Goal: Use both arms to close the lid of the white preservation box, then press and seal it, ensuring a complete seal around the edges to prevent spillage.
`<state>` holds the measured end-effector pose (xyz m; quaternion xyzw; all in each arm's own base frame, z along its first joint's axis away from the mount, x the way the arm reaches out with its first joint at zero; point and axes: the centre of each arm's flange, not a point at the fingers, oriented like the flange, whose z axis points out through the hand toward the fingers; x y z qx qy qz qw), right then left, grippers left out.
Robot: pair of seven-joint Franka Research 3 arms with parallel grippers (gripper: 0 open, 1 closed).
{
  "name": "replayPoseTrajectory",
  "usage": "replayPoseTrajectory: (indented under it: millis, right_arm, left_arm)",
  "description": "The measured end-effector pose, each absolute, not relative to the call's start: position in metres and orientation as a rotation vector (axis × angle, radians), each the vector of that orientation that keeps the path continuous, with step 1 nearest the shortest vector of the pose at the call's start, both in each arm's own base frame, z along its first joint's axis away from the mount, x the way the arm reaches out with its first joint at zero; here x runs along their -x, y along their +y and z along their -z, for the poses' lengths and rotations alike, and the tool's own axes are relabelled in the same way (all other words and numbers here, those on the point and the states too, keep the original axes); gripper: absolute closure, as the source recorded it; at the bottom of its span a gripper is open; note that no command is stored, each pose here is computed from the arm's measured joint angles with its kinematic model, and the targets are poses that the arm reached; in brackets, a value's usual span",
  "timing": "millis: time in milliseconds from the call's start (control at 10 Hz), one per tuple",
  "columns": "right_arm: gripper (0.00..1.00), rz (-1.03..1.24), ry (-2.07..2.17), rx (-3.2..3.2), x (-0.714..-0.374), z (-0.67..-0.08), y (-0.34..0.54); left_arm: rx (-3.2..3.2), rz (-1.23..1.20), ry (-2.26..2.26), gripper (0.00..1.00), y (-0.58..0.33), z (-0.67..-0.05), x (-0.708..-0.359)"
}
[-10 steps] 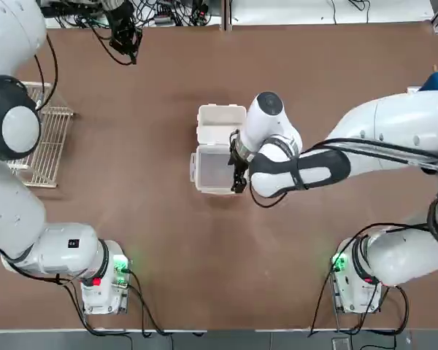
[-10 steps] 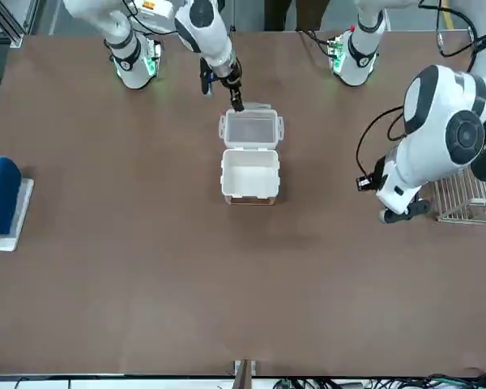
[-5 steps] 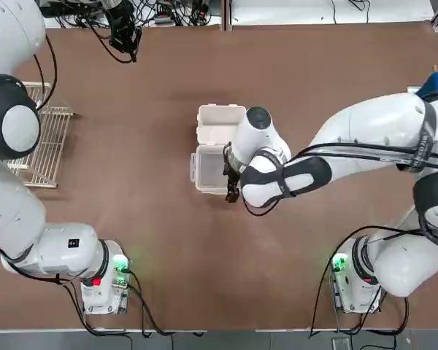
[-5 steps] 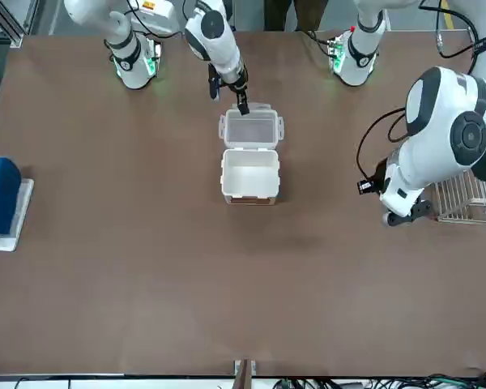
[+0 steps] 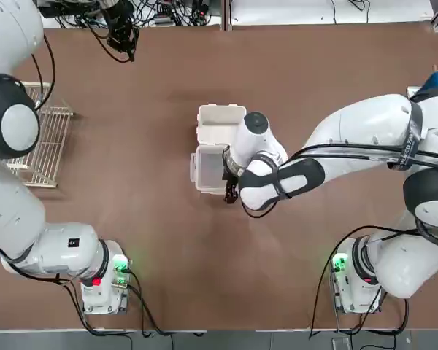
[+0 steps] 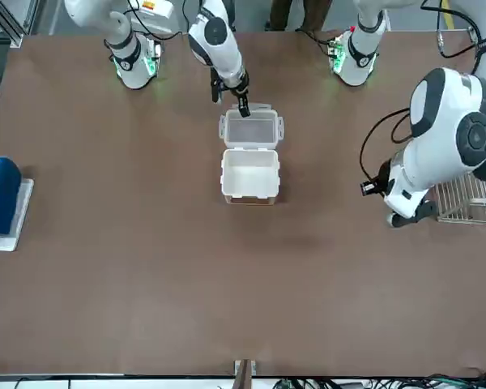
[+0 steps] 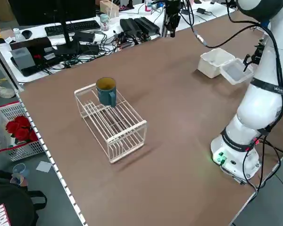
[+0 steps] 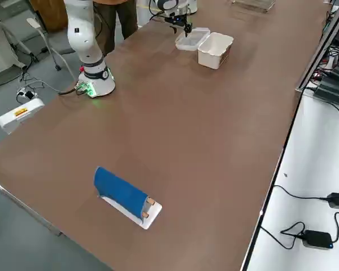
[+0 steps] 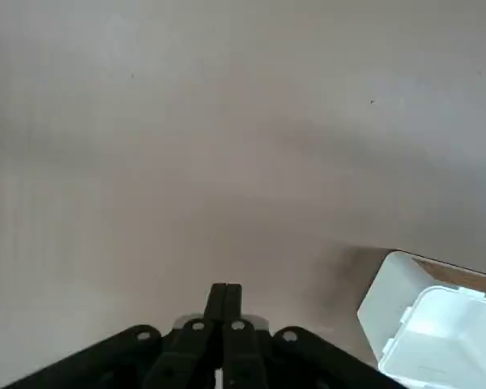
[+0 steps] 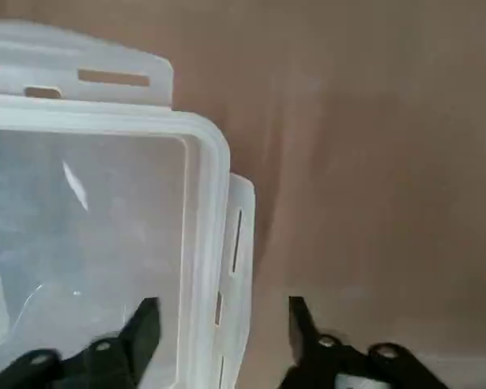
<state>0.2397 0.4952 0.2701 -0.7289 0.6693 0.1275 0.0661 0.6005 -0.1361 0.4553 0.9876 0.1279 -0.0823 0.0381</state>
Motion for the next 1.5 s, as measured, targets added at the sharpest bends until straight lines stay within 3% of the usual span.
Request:
replayPoseTrajectory:
  millis: [300,1000,1200,1500]
  right_arm:
    - [0.42,-0.386,2.01,2.191,-0.239,-0.268,0.497]
    - [0.46,-0.396,2.003,2.209,-0.222,-0.259,0.505]
    - [0.6,-0.398,1.995,2.205,-0.22,-0.256,0.507]
    - [0.64,-0.394,1.991,2.201,-0.22,-0.253,0.507]
  left_arm:
    - [-3.025,0.257,0.422,0.99,-0.124,-0.456,-0.602]
    - [-3.029,0.293,0.455,0.99,-0.108,-0.468,-0.597]
    - [-3.03,0.293,0.449,0.99,-0.11,-0.469,-0.596]
    - [-3.033,0.294,0.43,0.99,-0.117,-0.469,-0.595]
